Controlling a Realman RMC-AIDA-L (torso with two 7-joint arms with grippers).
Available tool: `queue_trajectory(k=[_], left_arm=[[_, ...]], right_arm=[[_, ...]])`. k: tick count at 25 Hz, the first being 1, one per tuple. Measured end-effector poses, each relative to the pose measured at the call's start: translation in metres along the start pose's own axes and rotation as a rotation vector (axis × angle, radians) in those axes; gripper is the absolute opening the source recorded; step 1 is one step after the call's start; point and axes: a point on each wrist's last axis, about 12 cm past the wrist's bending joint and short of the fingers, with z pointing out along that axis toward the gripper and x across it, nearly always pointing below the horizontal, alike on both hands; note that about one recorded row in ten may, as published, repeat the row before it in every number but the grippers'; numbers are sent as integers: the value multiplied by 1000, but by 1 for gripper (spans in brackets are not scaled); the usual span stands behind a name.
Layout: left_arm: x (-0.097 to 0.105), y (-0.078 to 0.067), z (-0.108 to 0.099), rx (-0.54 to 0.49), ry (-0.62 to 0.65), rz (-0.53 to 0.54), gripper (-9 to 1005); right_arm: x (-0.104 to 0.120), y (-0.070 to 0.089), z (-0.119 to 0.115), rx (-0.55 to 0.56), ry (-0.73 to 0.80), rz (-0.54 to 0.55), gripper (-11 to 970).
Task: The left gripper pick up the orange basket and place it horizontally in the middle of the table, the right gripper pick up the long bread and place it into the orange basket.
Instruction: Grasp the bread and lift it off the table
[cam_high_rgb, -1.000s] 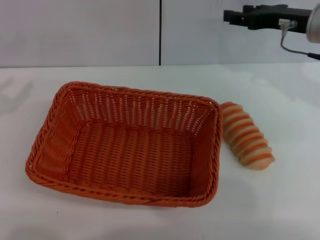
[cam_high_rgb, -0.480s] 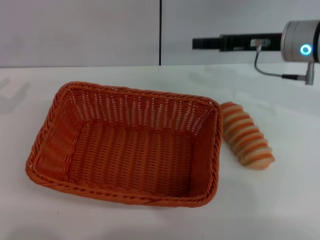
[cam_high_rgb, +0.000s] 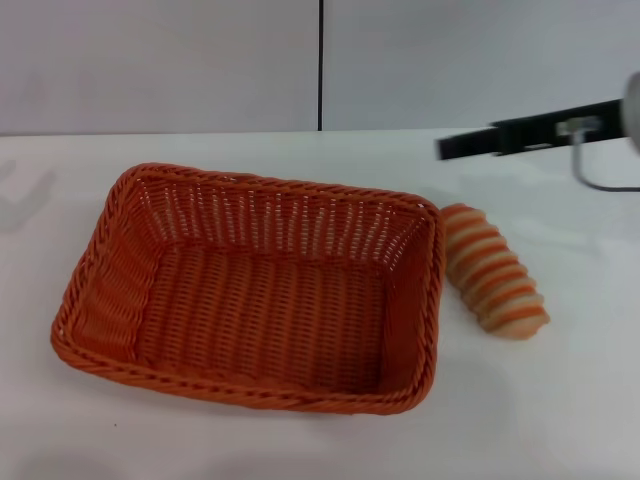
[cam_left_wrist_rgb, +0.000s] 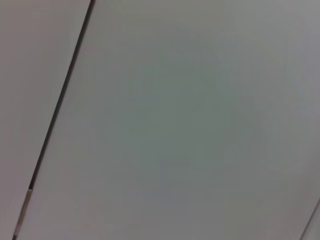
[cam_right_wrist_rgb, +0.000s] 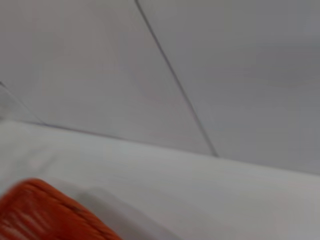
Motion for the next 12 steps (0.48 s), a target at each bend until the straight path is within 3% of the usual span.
queue_trajectory(k=[4,12], left_arm=[[6,0,-1,-4,34,3,668],[10,-1,-1,0,54,0,670]], right_arm=[[2,-16,-19,135,108,19,666],[14,-22,-8,94,163,59,666]])
